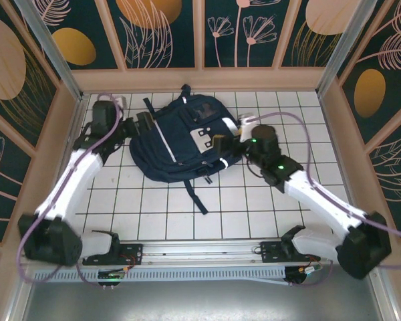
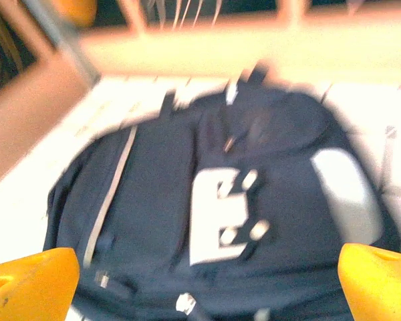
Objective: Pack the student bag
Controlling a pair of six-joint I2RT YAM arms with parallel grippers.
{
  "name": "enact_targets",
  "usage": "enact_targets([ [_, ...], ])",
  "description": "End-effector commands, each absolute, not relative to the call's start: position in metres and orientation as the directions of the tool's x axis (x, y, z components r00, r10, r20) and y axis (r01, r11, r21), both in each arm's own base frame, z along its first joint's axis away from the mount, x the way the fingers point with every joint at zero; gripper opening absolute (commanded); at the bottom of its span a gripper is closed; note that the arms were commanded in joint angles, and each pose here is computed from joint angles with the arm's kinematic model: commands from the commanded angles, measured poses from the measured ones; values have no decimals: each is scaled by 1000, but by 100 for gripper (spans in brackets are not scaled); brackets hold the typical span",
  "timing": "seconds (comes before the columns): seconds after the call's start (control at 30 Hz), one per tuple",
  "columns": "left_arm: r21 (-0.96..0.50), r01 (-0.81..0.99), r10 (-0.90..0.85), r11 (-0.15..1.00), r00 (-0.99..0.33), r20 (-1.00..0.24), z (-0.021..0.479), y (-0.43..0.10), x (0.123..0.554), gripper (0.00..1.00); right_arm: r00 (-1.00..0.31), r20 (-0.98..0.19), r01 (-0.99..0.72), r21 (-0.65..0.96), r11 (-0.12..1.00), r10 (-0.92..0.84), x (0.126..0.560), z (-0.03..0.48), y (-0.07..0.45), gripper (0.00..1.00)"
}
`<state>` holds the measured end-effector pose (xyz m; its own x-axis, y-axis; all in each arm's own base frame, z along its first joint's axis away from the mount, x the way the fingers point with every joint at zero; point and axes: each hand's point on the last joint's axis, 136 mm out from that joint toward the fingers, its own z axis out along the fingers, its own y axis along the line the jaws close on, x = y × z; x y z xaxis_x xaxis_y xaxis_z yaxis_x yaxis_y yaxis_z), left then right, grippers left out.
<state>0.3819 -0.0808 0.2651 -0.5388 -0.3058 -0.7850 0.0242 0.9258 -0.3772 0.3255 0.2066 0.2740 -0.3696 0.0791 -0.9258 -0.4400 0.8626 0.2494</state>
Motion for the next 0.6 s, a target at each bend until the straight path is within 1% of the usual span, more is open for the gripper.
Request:
enact_targets([
  [0.0, -190, -3, -183, 982, -294, -938, 282, -46, 371, 99, -183, -967, -182, 208, 961, 175, 338, 305, 131, 99],
  [0.1, -60, 18, -56, 998, -145, -988, 270, -37, 351, 99, -51, -973, 10, 227, 974, 227, 330, 311, 68, 99],
  [0.13, -7, 15, -5, 1000, -105, -994, 262, -34, 346, 99, -23, -984, 46, 177, 983, 179, 327, 303, 52, 99],
  [0.2, 48, -28, 46, 998, -60, -997, 244, -25, 341, 99, 15, -995, 123, 98, 988, 96, 320, 281, 26, 99],
  [0.27, 100, -36, 97, 994, -68, -993, 216, -23, 343, 99, 12, -1000, 166, 30, 986, 28, 314, 248, 9, 99],
  [0.3, 121, -33, 118, 992, -82, -990, 205, -24, 345, 99, 1, -999, 177, 34, 984, 34, 312, 234, 2, 99],
  [0.37, 148, -20, 145, 989, -104, -984, 189, -26, 351, 99, -22, -999, 126, 37, 991, 40, 311, 209, 0, 99],
  [0.43, 126, -23, 124, 992, -87, -988, 185, -24, 356, 99, -6, -997, 117, 82, 990, 83, 307, 192, -6, 99],
  [0.47, 123, -19, 122, 992, -77, -990, 183, -24, 360, 99, 23, -994, 117, 109, 987, 107, 305, 188, -9, 99],
  [0.53, 119, -31, 116, 992, -79, -990, 176, -22, 368, 99, 28, -994, 79, 109, 991, 107, 304, 176, -6, 99],
  [0.57, 91, -38, 88, 995, -73, -993, 174, -20, 371, 99, 32, -994, 76, 104, 992, 102, 305, 172, -6, 99],
])
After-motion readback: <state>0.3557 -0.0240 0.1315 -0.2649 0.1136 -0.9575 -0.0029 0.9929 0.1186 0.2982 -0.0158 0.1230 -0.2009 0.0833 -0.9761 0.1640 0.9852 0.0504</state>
